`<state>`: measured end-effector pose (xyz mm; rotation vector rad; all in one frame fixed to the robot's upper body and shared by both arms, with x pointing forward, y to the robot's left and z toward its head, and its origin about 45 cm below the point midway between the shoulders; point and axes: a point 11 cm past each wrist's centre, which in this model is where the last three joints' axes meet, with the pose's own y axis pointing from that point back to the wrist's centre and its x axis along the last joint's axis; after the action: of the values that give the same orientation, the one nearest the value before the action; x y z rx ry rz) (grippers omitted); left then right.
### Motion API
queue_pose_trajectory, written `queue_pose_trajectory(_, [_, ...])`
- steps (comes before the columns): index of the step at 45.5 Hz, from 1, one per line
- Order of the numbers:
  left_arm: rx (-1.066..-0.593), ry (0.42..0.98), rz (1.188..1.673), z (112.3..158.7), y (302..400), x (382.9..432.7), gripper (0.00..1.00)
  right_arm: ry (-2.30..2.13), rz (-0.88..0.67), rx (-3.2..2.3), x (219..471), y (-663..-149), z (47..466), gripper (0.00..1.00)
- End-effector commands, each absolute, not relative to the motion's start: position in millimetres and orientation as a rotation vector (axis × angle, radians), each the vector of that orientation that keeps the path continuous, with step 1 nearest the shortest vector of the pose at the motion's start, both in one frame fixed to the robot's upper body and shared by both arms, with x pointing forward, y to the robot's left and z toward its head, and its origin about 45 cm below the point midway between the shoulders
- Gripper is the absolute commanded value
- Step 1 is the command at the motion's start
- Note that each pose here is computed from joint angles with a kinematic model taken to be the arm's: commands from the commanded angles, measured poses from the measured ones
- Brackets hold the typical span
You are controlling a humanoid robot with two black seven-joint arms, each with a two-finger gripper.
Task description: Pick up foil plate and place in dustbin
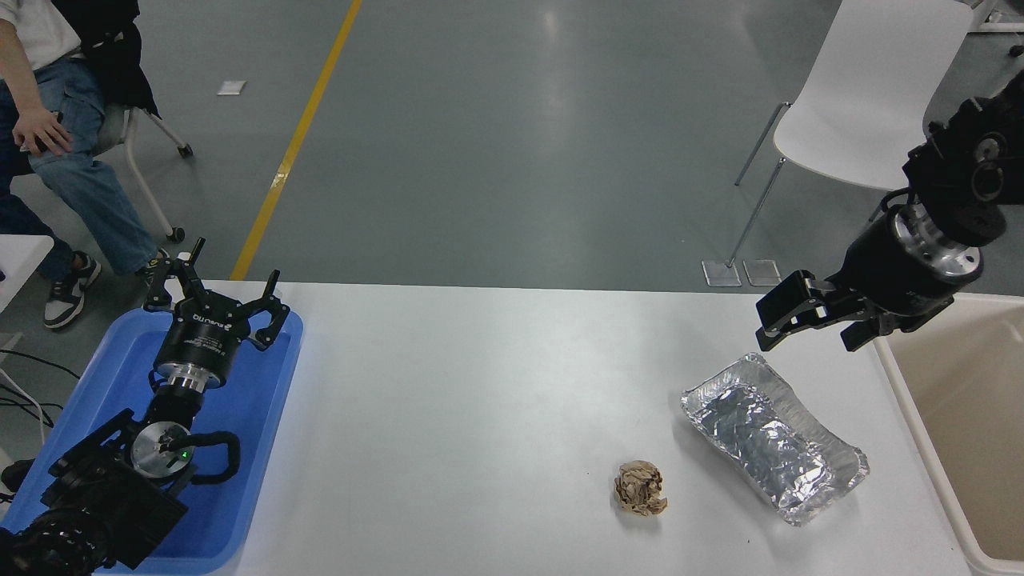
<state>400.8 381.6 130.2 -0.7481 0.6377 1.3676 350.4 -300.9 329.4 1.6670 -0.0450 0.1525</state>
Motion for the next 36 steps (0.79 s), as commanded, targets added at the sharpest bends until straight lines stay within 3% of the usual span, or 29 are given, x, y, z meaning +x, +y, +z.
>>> queue_pose_trajectory(1, [-0.747,0.638,1.367,130.2,381.5,400.8,1.0,-0.047,0.148,1.661,352,-304,326,1.0])
queue_pose_trajectory(36, [-0.748,0.638,1.366,130.4,381.1,401.0,1.0,-0.101,0.114,1.656,361,-320,316,1.0])
